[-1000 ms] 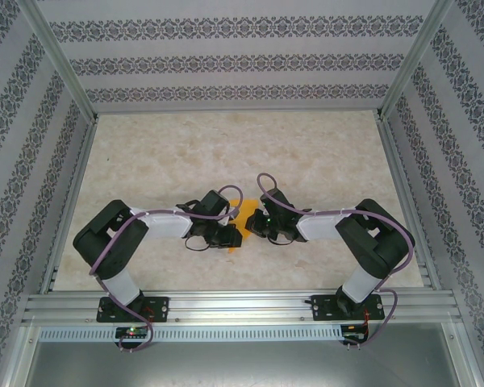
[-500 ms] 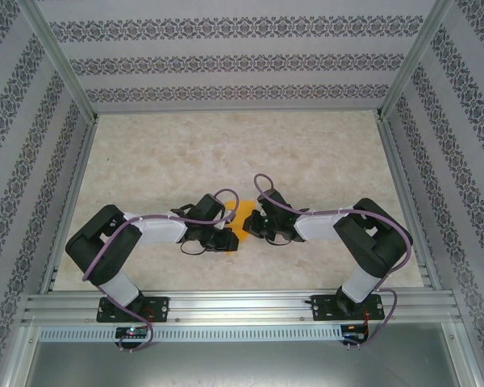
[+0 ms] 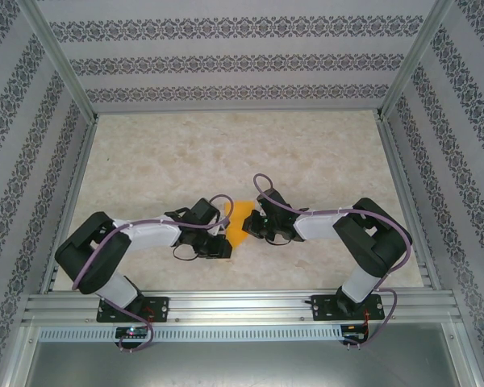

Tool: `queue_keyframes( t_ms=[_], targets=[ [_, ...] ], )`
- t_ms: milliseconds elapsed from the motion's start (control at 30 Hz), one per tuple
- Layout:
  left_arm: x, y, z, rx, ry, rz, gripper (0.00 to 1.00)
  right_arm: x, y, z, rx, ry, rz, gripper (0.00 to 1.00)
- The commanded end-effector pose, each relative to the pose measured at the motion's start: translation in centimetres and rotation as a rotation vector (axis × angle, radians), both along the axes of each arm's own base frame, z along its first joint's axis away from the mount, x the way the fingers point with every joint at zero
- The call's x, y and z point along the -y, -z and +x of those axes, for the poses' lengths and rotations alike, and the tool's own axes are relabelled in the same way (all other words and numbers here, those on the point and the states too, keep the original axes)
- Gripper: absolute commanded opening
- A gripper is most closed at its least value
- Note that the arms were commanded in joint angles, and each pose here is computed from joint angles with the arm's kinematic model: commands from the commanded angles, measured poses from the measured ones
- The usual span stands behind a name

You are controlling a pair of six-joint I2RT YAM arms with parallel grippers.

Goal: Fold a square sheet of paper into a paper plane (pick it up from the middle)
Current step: Third fold the triangle at the center of the table.

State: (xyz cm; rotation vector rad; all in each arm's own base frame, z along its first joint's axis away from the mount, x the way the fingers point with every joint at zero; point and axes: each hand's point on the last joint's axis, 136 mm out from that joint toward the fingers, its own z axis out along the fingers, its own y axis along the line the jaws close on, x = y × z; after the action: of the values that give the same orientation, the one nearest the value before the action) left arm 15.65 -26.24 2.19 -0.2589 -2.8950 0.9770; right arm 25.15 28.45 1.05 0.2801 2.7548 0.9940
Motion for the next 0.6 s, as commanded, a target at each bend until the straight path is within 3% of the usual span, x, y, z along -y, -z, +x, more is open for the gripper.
queue_keyframes(
  t_ms=[0, 233, 567],
  targets=[
    [-1.8, -1.5, -1.5, -0.047, -0.001, 0.062, 0.23, 3.6, 4.2, -1.6, -0.085, 0.033, -0.194, 0.08],
    [-0.6, -6.3, 2.5, 0.133, -0.100, -0.035, 0.24, 3.6, 4.2, -1.5, -0.081, 0.034, -0.193, 0.08],
    [3.6, -4.6, 5.5, 0.082, -0.130, -0.167, 0.24, 3.3, 4.1, -1.4, -0.077, 0.038, -0.178, 0.09]
  ],
)
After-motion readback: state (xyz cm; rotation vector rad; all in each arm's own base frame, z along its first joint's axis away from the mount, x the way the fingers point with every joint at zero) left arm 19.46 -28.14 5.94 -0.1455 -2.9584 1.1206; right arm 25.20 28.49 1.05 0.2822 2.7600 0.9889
